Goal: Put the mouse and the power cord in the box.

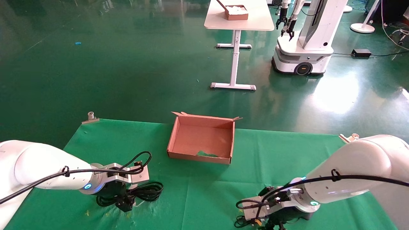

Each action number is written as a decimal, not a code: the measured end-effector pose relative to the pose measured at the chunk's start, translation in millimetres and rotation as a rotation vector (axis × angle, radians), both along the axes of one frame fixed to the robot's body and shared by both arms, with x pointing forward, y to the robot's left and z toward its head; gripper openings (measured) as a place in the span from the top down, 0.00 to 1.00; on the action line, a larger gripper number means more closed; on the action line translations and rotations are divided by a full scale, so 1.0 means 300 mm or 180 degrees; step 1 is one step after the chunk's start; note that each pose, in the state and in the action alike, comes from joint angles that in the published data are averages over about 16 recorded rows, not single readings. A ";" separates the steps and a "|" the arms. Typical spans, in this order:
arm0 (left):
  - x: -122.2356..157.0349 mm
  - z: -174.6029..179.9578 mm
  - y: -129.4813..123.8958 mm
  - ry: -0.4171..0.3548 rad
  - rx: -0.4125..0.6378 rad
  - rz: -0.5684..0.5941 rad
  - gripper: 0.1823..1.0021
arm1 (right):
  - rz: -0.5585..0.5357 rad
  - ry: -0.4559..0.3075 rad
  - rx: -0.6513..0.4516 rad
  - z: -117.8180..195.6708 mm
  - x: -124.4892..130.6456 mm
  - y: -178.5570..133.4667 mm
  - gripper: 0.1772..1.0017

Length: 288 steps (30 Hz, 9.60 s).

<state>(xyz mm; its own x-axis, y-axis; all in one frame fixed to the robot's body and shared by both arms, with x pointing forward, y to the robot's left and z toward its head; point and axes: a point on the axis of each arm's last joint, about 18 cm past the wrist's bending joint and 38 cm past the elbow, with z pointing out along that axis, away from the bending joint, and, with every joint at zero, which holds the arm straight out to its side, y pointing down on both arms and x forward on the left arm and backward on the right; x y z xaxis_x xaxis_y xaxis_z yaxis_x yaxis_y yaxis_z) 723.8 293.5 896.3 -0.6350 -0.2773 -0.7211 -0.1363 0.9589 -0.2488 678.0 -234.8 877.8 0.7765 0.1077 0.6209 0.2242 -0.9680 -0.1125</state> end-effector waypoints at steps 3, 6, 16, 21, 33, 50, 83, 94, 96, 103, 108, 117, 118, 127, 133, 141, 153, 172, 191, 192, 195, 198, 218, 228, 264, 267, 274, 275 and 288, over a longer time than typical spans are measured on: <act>0.000 0.000 0.000 0.0000 0.0001 0.0000 0.49 | 0.0002 0.0001 0.0001 0.000 -0.001 0.000 0.46; 0.000 0.000 0.000 -0.0002 0.0002 0.0000 0.58 | 0.0004 0.0002 0.0001 0.000 -0.001 0.000 0.56; 0.001 0.002 0.000 -0.0008 0.0004 -0.0001 0.82 | 0.0006 0.0001 0.0000 0.000 -0.001 0.000 0.80; 0.001 0.002 0.000 -0.0010 0.0003 0.0000 0.87 | 0.0005 -0.0001 -0.0001 0.000 -0.001 0.000 0.88; -0.018 0.109 0.099 -0.0024 -0.0257 0.0211 0.90 | -0.0121 -0.0196 0.0158 0.096 -0.001 -0.069 0.94; -0.086 0.487 -0.080 -0.0115 -0.1199 -0.0385 0.90 | -0.0457 -0.0948 0.0453 0.440 -0.041 -0.267 0.94; 0.158 0.300 -0.533 -0.1694 0.0104 -0.0942 0.87 | -0.0595 -0.1748 0.0615 0.832 -0.304 -0.368 0.94; 0.162 0.322 -0.528 -0.1717 0.0026 -0.0854 0.73 | -0.0506 -0.1695 0.0610 0.822 -0.300 -0.331 0.94; 0.167 0.347 -0.510 -0.1744 -0.0043 -0.0780 0.70 | -0.0472 -0.1674 0.0602 0.815 -0.295 -0.317 0.94; 0.193 0.496 -0.347 -0.1908 -0.0353 -0.0279 0.51 | -0.0306 -0.1604 0.0584 0.786 -0.267 -0.245 0.94; 0.193 0.619 -0.166 -0.2042 -0.0579 0.0197 0.38 | -0.0124 -0.1590 0.0573 0.767 -0.224 -0.160 0.94; 0.168 0.710 0.038 -0.2119 -0.0694 0.0672 0.16 | 0.0350 -0.1710 0.0547 0.773 -0.086 0.072 0.94; 0.167 0.712 0.045 -0.2118 -0.0695 0.0685 0.13 | 0.0403 -0.1725 0.0540 0.775 -0.068 0.100 0.94; 0.167 0.714 0.051 -0.2111 -0.0696 0.0695 0.03 | 0.0802 -0.1749 0.0446 0.753 0.054 0.301 0.94; 0.168 0.714 0.052 -0.2109 -0.0697 0.0692 0.01 | 0.0858 -0.1656 0.0414 0.681 0.105 0.356 0.94; 0.169 0.715 0.054 -0.2107 -0.0697 0.0692 0.00 | 0.0635 -0.1600 0.0357 0.579 0.170 0.353 0.94; 0.169 0.715 0.057 -0.2106 -0.0704 0.0698 0.00 | 0.0417 -0.1660 0.0292 0.534 0.214 0.331 0.93; 0.169 0.715 0.055 -0.2107 -0.0704 0.0690 0.00 | 0.0444 -0.1420 0.0631 0.485 0.184 0.309 0.63; 0.168 0.715 0.056 -0.2107 -0.0704 0.0688 0.00 | 0.0529 -0.0518 0.2096 0.325 0.008 0.165 0.15; 0.168 0.715 0.056 -0.2107 -0.0704 0.0688 0.00 | 0.0540 -0.0479 0.2166 0.322 -0.005 0.156 0.12; 0.169 0.709 0.055 -0.2091 -0.0722 0.0685 0.00 | 0.0578 -0.0370 0.2372 0.313 -0.044 0.127 0.09; 0.171 0.686 0.054 -0.2029 -0.0787 0.0672 0.00 | 0.0623 -0.0272 0.2566 0.308 -0.087 0.096 0.05; 0.087 0.329 -0.012 -0.0878 -0.2070 0.0150 0.00 | 0.1112 0.0165 0.3496 0.338 -0.432 -0.120 0.00; -0.051 0.248 -0.042 -0.0432 -0.2686 -0.0376 0.00 | 0.1415 0.0286 0.3670 0.370 -0.614 -0.202 0.00; -0.844 0.321 0.023 -0.0090 -0.3174 -0.2952 0.00 | 0.1523 0.0325 0.3696 0.381 -0.677 -0.225 0.00; -0.868 0.323 0.025 -0.0088 -0.3151 -0.3024 0.00 | 0.1524 0.0325 0.3696 0.381 -0.677 -0.225 0.00; -0.871 0.323 0.026 -0.0087 -0.3149 -0.3032 0.00 | 0.1523 0.0325 0.3696 0.381 -0.677 -0.225 0.00; -0.868 0.323 0.025 -0.0088 -0.3152 -0.3022 0.00 | 0.1523 0.0325 0.3696 0.381 -0.677 -0.225 0.00; -0.842 0.320 0.023 -0.0092 -0.3173 -0.2947 0.00 | 0.1521 0.0325 0.3697 0.381 -0.676 -0.225 0.00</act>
